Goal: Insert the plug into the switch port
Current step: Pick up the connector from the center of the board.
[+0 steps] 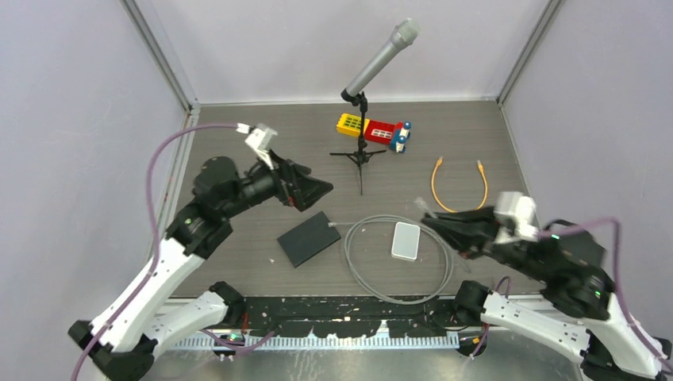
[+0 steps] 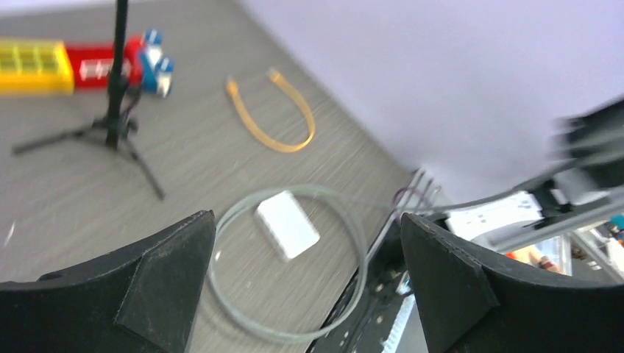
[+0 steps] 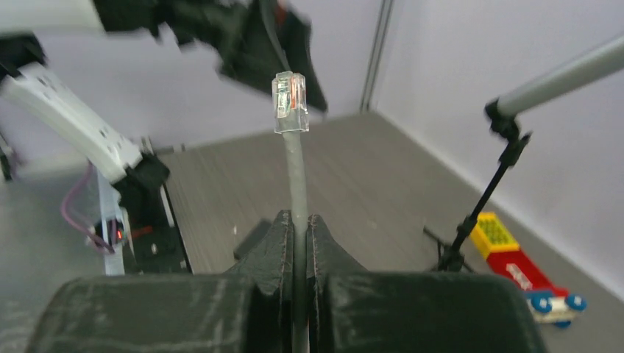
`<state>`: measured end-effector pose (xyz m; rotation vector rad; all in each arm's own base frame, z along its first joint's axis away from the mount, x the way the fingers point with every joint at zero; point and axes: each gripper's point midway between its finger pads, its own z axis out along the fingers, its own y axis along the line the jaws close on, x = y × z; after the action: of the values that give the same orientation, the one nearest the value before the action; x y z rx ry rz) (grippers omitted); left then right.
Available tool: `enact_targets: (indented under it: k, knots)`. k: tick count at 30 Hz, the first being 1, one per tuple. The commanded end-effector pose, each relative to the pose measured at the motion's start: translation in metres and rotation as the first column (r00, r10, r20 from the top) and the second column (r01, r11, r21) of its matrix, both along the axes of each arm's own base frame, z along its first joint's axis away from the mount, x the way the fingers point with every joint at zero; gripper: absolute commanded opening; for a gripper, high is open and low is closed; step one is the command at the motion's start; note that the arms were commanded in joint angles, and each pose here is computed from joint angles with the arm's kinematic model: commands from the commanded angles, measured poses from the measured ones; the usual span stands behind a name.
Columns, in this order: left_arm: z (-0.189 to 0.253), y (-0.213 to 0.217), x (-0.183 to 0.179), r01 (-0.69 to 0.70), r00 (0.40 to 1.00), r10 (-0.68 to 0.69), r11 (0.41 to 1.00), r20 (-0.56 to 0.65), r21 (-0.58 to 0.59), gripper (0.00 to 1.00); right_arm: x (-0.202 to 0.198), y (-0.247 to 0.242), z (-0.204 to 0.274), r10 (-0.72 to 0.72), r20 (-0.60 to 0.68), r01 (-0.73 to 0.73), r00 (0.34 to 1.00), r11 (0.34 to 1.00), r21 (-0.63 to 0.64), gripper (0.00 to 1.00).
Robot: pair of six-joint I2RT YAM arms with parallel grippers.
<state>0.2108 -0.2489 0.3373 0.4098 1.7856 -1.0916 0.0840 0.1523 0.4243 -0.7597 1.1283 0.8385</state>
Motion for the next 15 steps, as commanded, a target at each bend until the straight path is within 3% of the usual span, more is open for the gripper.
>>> enact_targets:
  k: [1,7,15]
  knots:
    - [0.088,0.011,-0.042,0.113,0.978,-0.077,0.976,0.192,-0.185,1.00,0.027,0.026,-0.048,-0.062,-0.108,0.040,0.992,0.979,-0.198,0.01]
    - [0.109,0.019,-0.066,0.142,0.983,-0.099,0.945,0.156,-0.294,1.00,0.043,0.073,-0.082,-0.007,-0.169,-0.046,0.986,0.949,-0.312,0.00]
    - [0.083,-0.006,-0.069,0.237,0.968,-0.250,0.905,0.008,-0.353,0.90,0.048,0.113,-0.075,0.101,-0.142,-0.134,0.985,0.960,-0.245,0.00]
